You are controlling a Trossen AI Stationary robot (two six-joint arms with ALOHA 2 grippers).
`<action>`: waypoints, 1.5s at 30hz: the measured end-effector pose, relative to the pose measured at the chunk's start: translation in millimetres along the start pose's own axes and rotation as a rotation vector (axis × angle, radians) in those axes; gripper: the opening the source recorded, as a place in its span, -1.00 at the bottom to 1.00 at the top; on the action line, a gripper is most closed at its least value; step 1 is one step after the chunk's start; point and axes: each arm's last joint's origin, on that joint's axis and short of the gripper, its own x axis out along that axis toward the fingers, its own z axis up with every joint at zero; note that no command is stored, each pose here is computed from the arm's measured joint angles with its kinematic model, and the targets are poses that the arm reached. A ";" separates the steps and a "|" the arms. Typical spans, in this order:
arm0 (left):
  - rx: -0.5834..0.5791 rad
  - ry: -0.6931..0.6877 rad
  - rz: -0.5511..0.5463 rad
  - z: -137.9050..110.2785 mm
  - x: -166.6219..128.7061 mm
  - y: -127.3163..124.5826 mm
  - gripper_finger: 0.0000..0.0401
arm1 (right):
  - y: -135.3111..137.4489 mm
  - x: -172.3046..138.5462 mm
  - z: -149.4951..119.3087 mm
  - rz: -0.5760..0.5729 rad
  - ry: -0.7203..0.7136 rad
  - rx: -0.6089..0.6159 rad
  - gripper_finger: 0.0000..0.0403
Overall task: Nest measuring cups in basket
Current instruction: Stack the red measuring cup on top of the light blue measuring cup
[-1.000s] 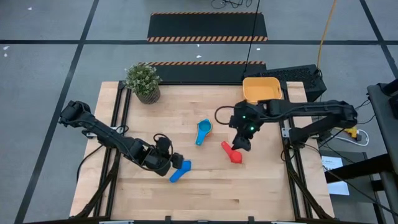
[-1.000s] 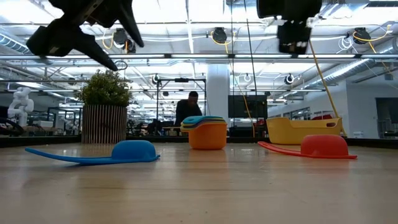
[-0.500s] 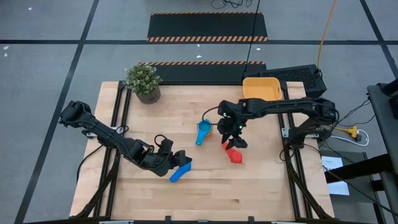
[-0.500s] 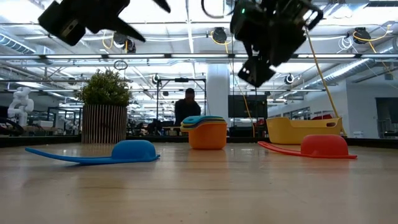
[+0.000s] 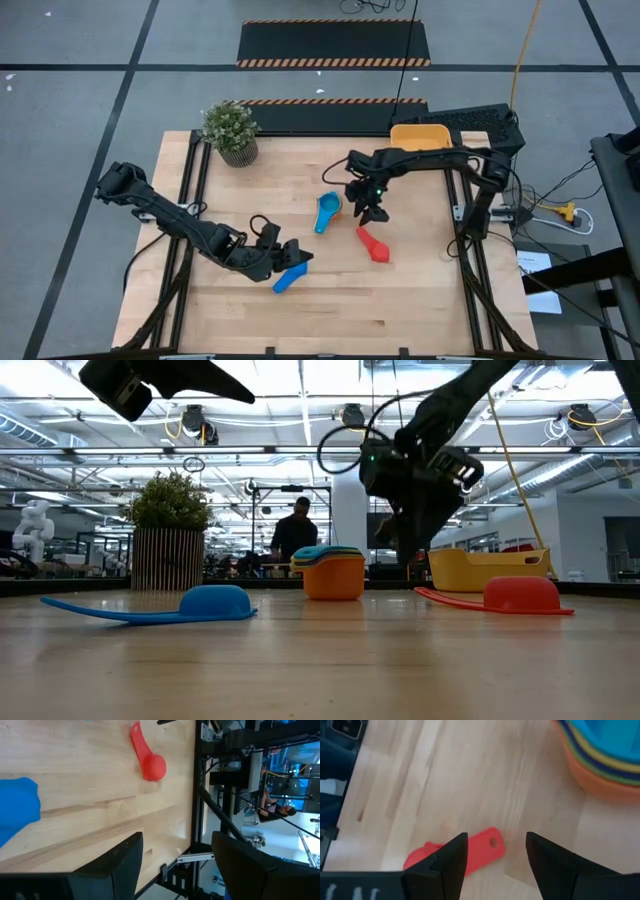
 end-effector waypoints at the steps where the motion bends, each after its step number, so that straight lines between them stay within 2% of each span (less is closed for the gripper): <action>1: 0.000 0.000 0.000 0.0 0.0 0.0 0.19 | -1.8 2.5 -1.0 0.004 0.007 0.000 -0.04; 14: 0.001 -0.003 0.011 0.3 -0.1 1.2 0.19 | -10.2 27.0 -2.3 0.027 0.037 -0.055 -0.04; 20: -0.009 0.002 0.000 -0.1 -0.2 -0.1 0.19 | -15.4 35.0 -6.8 0.041 0.061 -0.032 -0.04; 31: -0.016 0.007 -0.013 -0.6 -0.2 -1.4 0.19 | -7.2 47.2 -16.7 0.075 0.095 -0.066 -0.06; 37: -0.012 0.015 -0.035 -1.3 -0.3 -3.9 0.19 | -3.8 55.5 -34.2 0.098 0.134 -0.035 -0.27; 45: 0.039 0.001 -0.006 1.2 0.5 -1.1 0.19 | 0.2 61.1 -54.3 0.130 0.188 0.032 -0.83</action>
